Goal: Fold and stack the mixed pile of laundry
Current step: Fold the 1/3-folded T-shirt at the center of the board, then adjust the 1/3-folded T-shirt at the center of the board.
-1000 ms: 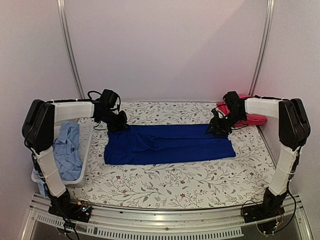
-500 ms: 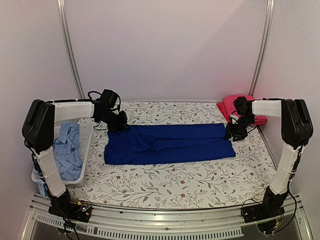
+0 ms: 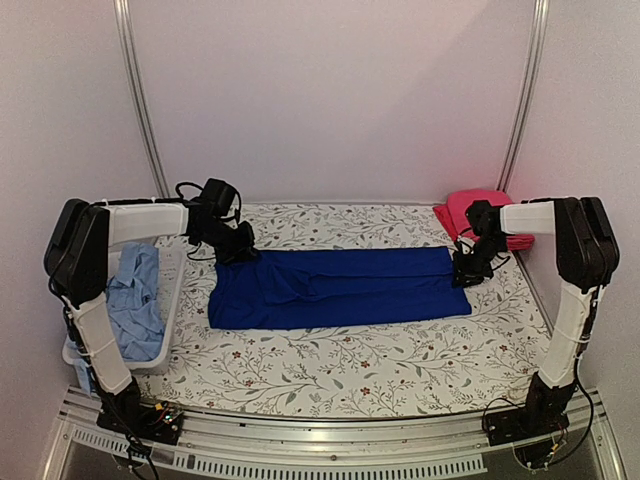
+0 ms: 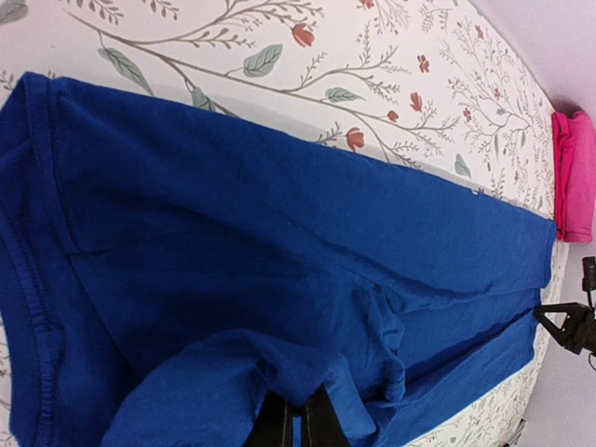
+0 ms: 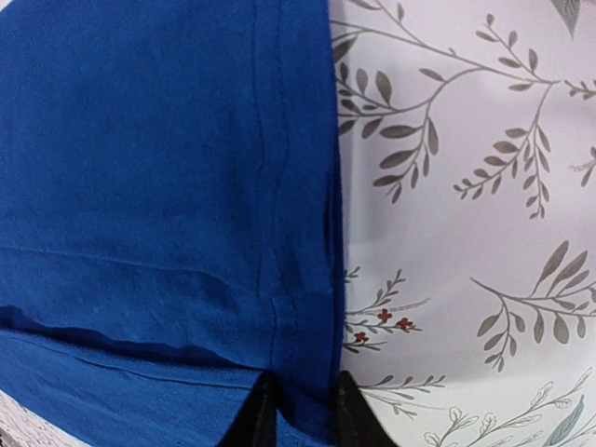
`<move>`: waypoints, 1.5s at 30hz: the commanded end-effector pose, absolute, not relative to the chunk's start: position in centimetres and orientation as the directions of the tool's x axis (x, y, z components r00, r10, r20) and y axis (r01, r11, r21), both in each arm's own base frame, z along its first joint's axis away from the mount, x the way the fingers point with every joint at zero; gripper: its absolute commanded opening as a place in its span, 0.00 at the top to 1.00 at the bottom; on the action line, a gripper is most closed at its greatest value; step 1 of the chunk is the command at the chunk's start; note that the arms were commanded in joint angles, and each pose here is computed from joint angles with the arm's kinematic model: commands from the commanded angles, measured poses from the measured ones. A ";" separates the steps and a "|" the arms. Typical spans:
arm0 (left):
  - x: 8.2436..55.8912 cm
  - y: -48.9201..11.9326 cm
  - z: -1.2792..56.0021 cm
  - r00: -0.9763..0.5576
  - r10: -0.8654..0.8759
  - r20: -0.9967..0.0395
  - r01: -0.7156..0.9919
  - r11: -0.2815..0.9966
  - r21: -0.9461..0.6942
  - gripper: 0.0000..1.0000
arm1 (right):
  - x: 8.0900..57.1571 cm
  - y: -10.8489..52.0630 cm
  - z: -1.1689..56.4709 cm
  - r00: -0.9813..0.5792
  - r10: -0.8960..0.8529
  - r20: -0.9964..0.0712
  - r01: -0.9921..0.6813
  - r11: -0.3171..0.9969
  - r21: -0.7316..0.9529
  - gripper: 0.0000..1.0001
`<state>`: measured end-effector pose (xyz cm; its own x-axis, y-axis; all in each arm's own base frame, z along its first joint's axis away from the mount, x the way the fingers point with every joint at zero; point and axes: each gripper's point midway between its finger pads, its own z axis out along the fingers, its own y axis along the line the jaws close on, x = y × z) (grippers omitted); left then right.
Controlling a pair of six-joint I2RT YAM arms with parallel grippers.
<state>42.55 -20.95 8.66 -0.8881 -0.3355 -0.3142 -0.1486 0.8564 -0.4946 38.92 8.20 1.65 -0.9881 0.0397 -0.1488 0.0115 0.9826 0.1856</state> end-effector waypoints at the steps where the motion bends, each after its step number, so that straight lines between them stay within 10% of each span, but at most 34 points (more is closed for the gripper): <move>1: 43.3 -21.0 9.7 -0.878 -0.338 -0.339 -0.133 0.852 -0.506 1.00 | 39.8 8.7 2.1 -0.985 0.028 -0.172 -0.008 0.979 0.204 0.86; 8: 44.2 -20.9 11.5 -0.859 -0.345 -0.378 -0.122 0.855 -0.504 1.00 | 39.7 8.4 2.7 -0.983 0.026 -0.183 -0.010 0.982 0.190 1.00; 41: 44.9 -17.9 7.0 -0.875 -0.341 -0.344 -0.196 0.898 -0.393 1.00 | 40.2 6.3 4.1 -0.964 0.124 -0.236 0.075 0.976 0.204 1.00; 45: 45.3 -20.2 9.4 -0.882 -0.222 -0.416 -0.030 0.907 -0.421 0.69 | 40.2 6.8 3.7 -0.969 0.124 -0.212 0.074 0.971 0.229 0.91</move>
